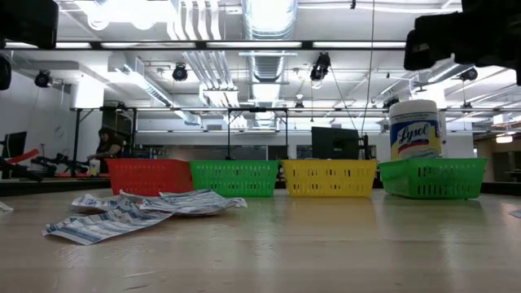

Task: Pick & Place First Aid Supplies
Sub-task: Put the green bandage into the left green bin

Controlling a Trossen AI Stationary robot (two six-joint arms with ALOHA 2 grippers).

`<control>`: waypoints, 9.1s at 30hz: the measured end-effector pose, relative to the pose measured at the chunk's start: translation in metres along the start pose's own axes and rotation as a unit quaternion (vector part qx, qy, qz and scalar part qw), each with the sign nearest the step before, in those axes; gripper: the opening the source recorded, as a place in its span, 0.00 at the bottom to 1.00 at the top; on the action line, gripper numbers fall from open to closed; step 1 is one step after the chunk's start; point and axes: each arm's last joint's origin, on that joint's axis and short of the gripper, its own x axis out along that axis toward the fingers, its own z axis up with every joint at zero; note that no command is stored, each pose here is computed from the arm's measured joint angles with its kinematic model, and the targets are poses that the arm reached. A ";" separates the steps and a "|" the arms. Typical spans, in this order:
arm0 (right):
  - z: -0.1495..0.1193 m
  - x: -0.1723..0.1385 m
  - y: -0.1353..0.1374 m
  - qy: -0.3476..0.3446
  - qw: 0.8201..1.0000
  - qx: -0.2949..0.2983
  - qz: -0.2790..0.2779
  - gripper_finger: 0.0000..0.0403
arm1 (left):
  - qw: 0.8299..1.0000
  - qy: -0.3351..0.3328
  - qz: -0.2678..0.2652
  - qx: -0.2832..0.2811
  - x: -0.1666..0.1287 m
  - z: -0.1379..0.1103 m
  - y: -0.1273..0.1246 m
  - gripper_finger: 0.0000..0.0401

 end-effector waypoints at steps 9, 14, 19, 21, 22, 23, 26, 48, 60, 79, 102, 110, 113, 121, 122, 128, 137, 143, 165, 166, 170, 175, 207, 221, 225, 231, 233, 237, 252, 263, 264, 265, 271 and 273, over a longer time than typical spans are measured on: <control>-0.019 -0.012 -0.004 -0.002 0.997 0.036 -0.067 0.02 | 1.000 0.012 0.003 -0.005 0.002 -0.001 0.002 0.27; -0.019 -0.012 -0.004 -0.003 0.997 0.035 -0.068 0.02 | 1.000 0.018 -0.003 -0.013 0.002 -0.002 0.001 0.27; -0.019 -0.012 -0.004 -0.003 0.997 0.033 -0.067 0.02 | 0.996 0.061 -0.011 -0.065 0.002 -0.004 -0.001 0.27; -0.019 -0.012 -0.004 -0.003 0.997 0.033 -0.067 0.02 | 0.993 0.078 -0.008 -0.088 0.002 -0.005 -0.001 0.27; -0.019 -0.012 -0.004 -0.003 0.997 0.032 -0.067 0.02 | 0.992 0.082 -0.007 -0.094 0.002 -0.005 -0.001 0.27; -0.019 -0.012 -0.004 -0.002 0.997 0.031 -0.067 0.02 | 0.992 0.084 -0.005 -0.098 0.003 -0.005 -0.001 0.27; -0.019 -0.012 -0.004 -0.002 0.997 0.028 -0.067 0.02 | 0.991 0.082 0.013 -0.104 0.004 -0.003 0.002 0.27; -0.020 -0.012 -0.003 0.004 0.997 0.031 -0.066 0.02 | 0.984 0.102 0.082 -0.120 0.023 -0.009 0.025 0.27; -0.020 -0.012 -0.003 0.003 0.997 0.040 -0.066 0.02 | 0.980 0.105 0.087 -0.147 0.025 -0.011 0.027 0.27; -0.020 -0.012 -0.003 0.002 0.997 0.040 -0.066 0.02 | 0.975 0.153 0.046 0.157 0.025 -0.012 0.027 0.27; -0.020 -0.012 -0.003 0.002 0.997 0.040 -0.066 0.02 | 0.927 0.109 0.032 0.358 0.036 -0.013 0.035 0.27; -0.020 -0.012 -0.003 0.003 0.997 0.040 -0.066 0.02 | 0.928 0.119 0.028 0.351 0.042 -0.016 0.039 0.27; -0.020 -0.012 -0.003 0.003 0.997 0.040 -0.066 0.02 | 0.930 0.116 0.021 0.349 0.042 -0.016 0.038 0.27; -0.020 -0.012 -0.003 0.003 0.997 0.040 -0.066 0.02 | 0.928 0.107 0.000 0.358 0.044 -0.016 0.035 0.27; -0.020 -0.012 -0.003 0.003 0.997 0.040 -0.066 0.02 | 0.927 0.113 0.002 0.358 0.044 -0.017 0.036 0.27; -0.020 -0.012 -0.003 0.003 0.997 0.040 -0.066 0.02 | 0.932 0.170 0.025 0.320 0.038 -0.018 0.043 0.27; -0.020 -0.012 -0.003 0.002 0.997 0.046 -0.066 0.02 | 0.931 0.154 -0.008 0.332 0.028 -0.014 0.029 0.27; -0.020 -0.012 -0.003 0.002 0.997 0.048 -0.066 0.02 | 0.923 0.116 -0.038 0.366 0.030 -0.012 0.021 0.27; -0.020 -0.012 -0.003 0.001 0.996 0.053 -0.066 0.02 | 0.922 0.099 -0.037 0.373 0.041 -0.015 0.027 0.27; -0.020 -0.012 -0.003 0.001 0.996 0.054 -0.067 0.02 | 0.922 0.097 -0.040 0.372 0.042 -0.015 0.027 0.27; -0.020 -0.012 -0.003 0.001 0.996 0.053 -0.066 0.02 | 0.922 0.099 -0.037 0.373 0.046 -0.017 0.030 0.27; -0.020 -0.012 -0.003 0.001 0.996 0.053 -0.067 0.02 | 0.923 0.102 -0.032 0.371 0.051 -0.019 0.036 0.27; -0.020 -0.012 -0.003 0.001 0.996 0.057 -0.066 0.02 | 0.931 0.113 -0.005 0.348 0.055 -0.021 0.045 0.03; -0.020 -0.012 -0.003 0.001 0.996 0.056 -0.066 0.02 | 0.933 0.157 0.092 0.309 0.040 -0.018 0.058 0.00; -0.020 -0.012 -0.003 0.001 0.996 0.056 -0.067 0.02 | 0.930 0.150 0.139 0.305 0.026 -0.012 0.056 0.00; -0.020 -0.012 -0.003 0.001 0.996 0.055 -0.067 0.02 | 0.934 0.118 0.145 0.306 0.014 -0.005 0.048 0.00; -0.020 -0.012 -0.003 0.001 0.996 0.055 -0.067 0.02 | 0.936 0.112 0.142 0.302 0.012 -0.004 0.045 0.00; -0.020 -0.012 -0.003 0.001 0.996 0.055 -0.067 0.02 | 0.942 0.055 0.145 0.298 0.008 0.001 0.040 0.00; -0.020 -0.012 -0.003 0.001 0.996 0.051 -0.067 0.02 | 0.896 -0.341 0.026 0.284 -0.035 0.033 0.014 0.00; -0.020 -0.012 -0.003 0.002 0.997 0.038 -0.067 0.02 | 0.817 -0.439 -0.155 0.341 -0.038 0.032 0.000 0.00; -0.020 -0.012 -0.003 0.002 0.997 0.038 -0.067 0.02 | 0.805 -0.450 -0.178 0.343 -0.038 0.031 -0.001 0.00; -0.020 -0.012 -0.003 0.002 0.997 0.038 -0.067 0.02 | 0.793 -0.463 -0.198 0.343 -0.038 0.031 -0.001 0.00; -0.020 -0.012 -0.003 0.002 0.997 0.038 -0.067 0.02 | 0.716 -0.528 -0.303 0.342 -0.034 0.025 0.008 0.00; -0.020 -0.012 -0.003 0.002 0.997 0.038 -0.067 0.02 | 0.693 -0.542 -0.337 0.335 -0.033 0.023 0.013 0.00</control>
